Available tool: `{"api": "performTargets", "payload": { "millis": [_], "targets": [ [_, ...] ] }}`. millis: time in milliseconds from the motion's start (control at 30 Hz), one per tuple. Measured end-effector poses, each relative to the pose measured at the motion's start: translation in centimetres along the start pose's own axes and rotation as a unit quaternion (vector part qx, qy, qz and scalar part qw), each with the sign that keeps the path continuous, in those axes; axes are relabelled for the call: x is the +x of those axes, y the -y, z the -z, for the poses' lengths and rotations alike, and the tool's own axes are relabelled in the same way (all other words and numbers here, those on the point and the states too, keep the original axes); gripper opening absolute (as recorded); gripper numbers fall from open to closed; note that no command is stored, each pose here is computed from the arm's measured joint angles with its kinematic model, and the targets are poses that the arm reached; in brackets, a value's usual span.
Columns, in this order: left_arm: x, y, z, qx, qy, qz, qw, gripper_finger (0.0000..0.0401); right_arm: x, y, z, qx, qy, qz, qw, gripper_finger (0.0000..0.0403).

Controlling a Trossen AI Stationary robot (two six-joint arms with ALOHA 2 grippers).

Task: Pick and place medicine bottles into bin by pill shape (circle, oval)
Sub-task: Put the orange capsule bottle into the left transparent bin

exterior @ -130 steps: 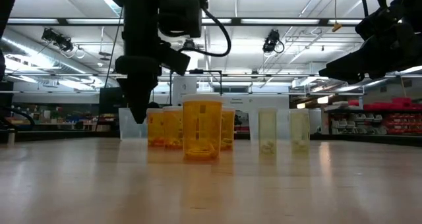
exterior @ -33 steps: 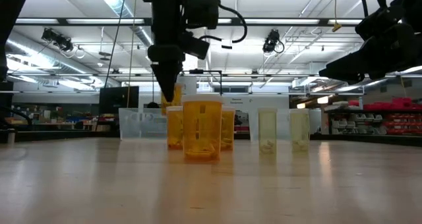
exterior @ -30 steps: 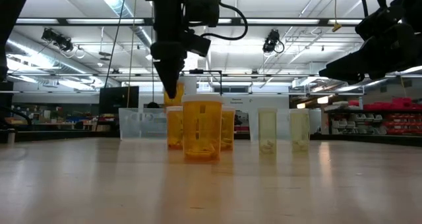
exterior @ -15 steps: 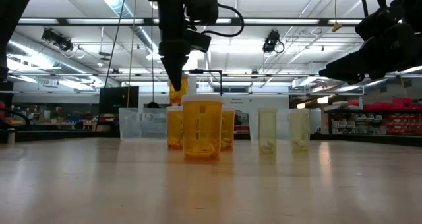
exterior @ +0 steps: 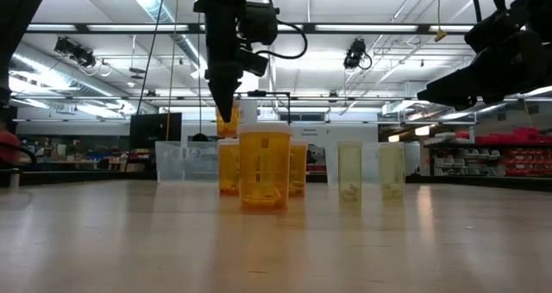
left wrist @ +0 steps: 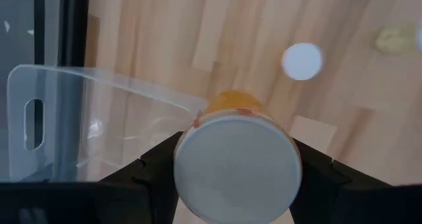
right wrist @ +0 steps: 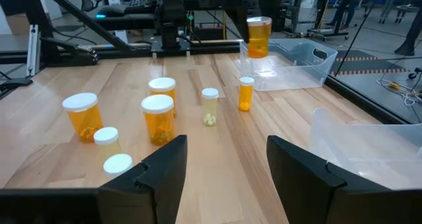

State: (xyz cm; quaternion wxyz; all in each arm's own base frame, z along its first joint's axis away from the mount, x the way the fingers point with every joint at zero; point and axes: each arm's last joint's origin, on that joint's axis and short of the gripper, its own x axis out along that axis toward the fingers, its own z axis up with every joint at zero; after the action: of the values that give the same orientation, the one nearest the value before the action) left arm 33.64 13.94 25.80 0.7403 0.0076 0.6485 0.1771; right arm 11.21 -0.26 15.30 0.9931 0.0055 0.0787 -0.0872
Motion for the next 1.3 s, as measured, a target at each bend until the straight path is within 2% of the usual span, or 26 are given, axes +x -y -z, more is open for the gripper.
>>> {"api": "performTargets", "payload": {
  "millis": [267, 733, 1300],
  "targets": [
    [0.6, -2.6, 0.5, -0.036, -0.006, -0.006, 0.999, 0.0220, 0.0, 0.0, 0.0, 0.000, 0.000, 0.000, 1.000, 0.0216],
    [1.3, -6.7, 0.9, -0.100, 0.023, -0.026, 0.994, 0.0219, 0.0, 0.0, 0.0, 0.000, 0.000, 0.000, 1.000, 0.0216],
    [1.8, -9.7, 1.3, -0.149, 0.049, -0.044, 0.987, 0.0221, 0.0, 0.0, 0.0, 0.000, 0.000, 0.000, 1.000, 0.0216]
  ]
}}
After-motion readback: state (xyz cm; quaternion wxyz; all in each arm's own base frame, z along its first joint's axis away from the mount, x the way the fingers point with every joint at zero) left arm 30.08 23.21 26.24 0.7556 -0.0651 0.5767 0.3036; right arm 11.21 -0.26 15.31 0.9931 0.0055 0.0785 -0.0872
